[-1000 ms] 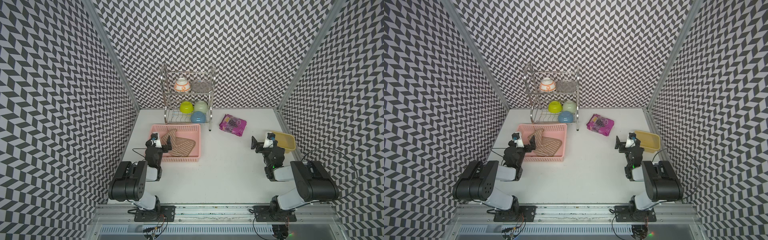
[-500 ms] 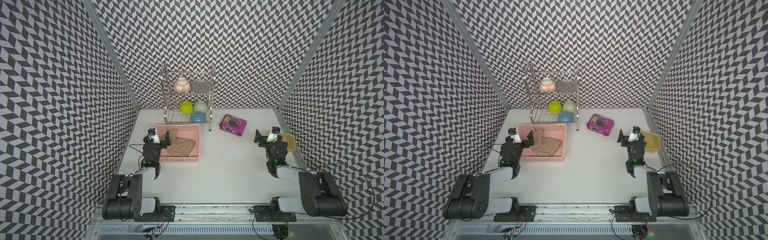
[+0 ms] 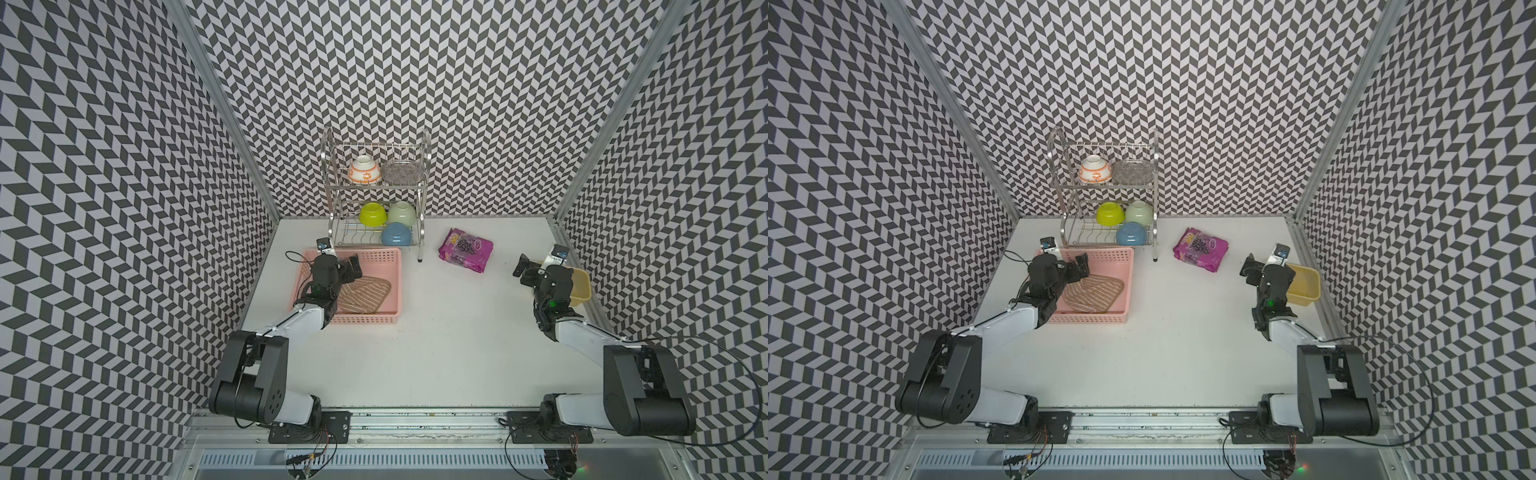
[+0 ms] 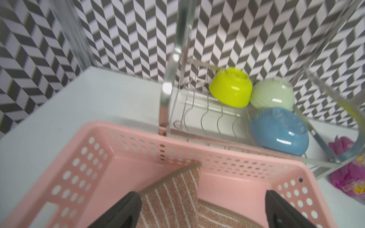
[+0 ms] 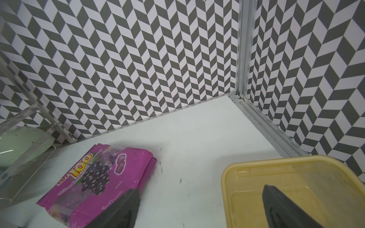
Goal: Fold the square dishcloth
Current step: Pick up the cleaning item from the bin, then place the cleaning item at the center of the board, then flatten out the cleaning item at the center of the board.
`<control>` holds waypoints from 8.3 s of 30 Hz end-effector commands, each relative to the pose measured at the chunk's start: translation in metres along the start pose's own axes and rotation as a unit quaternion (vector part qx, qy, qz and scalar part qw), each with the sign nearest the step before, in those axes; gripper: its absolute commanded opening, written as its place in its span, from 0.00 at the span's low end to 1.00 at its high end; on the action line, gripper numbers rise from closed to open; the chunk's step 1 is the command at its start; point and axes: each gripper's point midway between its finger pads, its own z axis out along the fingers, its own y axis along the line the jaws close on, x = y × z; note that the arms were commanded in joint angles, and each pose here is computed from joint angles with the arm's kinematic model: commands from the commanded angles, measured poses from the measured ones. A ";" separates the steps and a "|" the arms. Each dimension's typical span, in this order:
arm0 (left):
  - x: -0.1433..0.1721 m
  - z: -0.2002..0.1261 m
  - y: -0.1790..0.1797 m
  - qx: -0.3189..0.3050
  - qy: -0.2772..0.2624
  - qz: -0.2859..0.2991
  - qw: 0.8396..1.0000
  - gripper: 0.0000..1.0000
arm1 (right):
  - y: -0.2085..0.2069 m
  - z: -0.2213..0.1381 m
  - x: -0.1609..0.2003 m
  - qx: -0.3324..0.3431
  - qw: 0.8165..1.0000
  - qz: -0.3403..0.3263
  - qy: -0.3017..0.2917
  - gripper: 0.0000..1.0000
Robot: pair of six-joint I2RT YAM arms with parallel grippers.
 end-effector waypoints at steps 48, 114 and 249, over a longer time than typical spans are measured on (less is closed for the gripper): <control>-0.045 -0.090 -0.248 0.205 0.018 0.066 0.977 0.00 | -0.026 -0.017 -0.029 0.079 0.994 0.059 -0.037 1.00; 0.206 -0.070 -0.209 0.139 0.218 0.174 0.950 0.35 | 0.106 -0.136 0.142 -0.152 0.924 0.044 0.349 0.76; 0.064 -0.114 -0.216 0.188 0.092 0.023 0.978 0.00 | 0.102 -0.112 0.080 -0.065 0.947 0.003 0.315 0.00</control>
